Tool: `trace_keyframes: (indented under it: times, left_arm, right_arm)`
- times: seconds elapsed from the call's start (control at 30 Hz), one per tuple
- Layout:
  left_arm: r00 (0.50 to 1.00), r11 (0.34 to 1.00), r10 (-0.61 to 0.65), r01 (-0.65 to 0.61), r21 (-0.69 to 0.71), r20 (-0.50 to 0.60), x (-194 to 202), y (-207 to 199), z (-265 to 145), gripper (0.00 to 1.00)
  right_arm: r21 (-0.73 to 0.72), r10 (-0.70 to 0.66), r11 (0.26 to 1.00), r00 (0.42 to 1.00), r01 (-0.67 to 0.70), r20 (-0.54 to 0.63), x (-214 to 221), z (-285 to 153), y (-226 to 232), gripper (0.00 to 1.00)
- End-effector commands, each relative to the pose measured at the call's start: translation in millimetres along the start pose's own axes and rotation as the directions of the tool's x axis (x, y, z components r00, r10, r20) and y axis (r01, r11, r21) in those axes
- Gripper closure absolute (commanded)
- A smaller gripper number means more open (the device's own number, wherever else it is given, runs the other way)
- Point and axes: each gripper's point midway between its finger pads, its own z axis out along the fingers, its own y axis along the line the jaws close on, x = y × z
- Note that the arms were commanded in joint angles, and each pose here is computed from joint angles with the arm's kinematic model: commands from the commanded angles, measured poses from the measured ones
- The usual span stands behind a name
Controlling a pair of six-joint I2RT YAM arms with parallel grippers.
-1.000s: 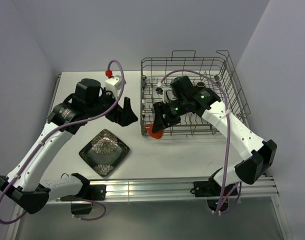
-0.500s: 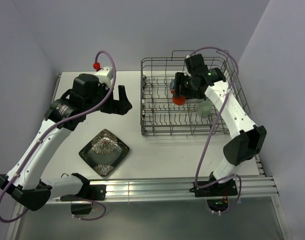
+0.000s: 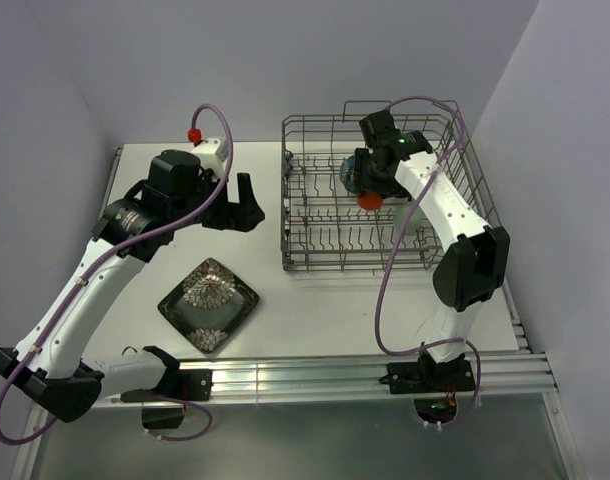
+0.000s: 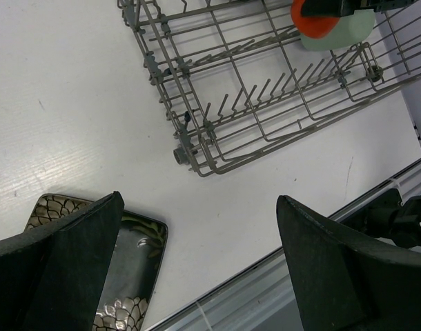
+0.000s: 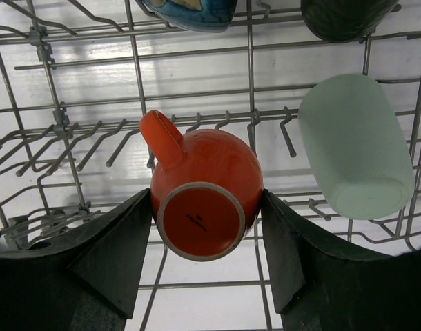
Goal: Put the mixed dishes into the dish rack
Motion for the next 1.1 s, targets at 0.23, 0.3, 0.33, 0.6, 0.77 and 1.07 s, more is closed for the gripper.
trace_keyframes:
  times: [0.23, 0.3, 0.33, 0.6, 0.77, 1.07]
  left_arm:
    - [1.0, 1.0, -0.008, 0.008, 0.002, 0.017, -0.8, 0.6, -1.0, 0.01]
    - [1.0, 1.0, -0.004, 0.004, 0.0, 0.014, -0.2, 0.8, -0.5, 0.01]
    - [1.0, 1.0, -0.005, 0.005, -0.001, 0.013, 0.0, 1.4, -0.5, 0.01]
    - [1.0, 1.0, -0.004, 0.004, -0.012, -0.001, 2.7, 3.7, 2.3, 0.01]
    - [1.0, 1.0, -0.004, 0.004, -0.018, -0.008, 3.5, 4.7, 3.3, 0.01]
    - [1.0, 1.0, -0.013, 0.013, -0.027, -0.018, 6.9, 6.6, 4.5, 0.01]
  right_arm:
    - [-0.001, -0.019, 1.0, 1.0, 0.019, 0.022, -2.1, 15.7, 2.1, 1.0]
    - [-0.003, -0.019, 1.0, 1.0, 0.019, 0.022, -1.8, 19.6, 2.4, 1.0]
    - [-0.001, -0.02, 1.0, 1.0, 0.02, 0.017, 0.6, 21.9, 1.9, 1.0]
    - [-0.015, -0.034, 0.999, 0.999, 0.034, -0.005, 4.7, 36.5, 12.2, 1.0]
    - [-0.012, -0.046, 0.999, 0.999, 0.045, -0.017, 6.6, 47.0, 14.2, 1.0]
    - [-0.002, -0.053, 0.999, 0.998, 0.053, -0.035, 11.4, 63.6, 15.3, 1.0]
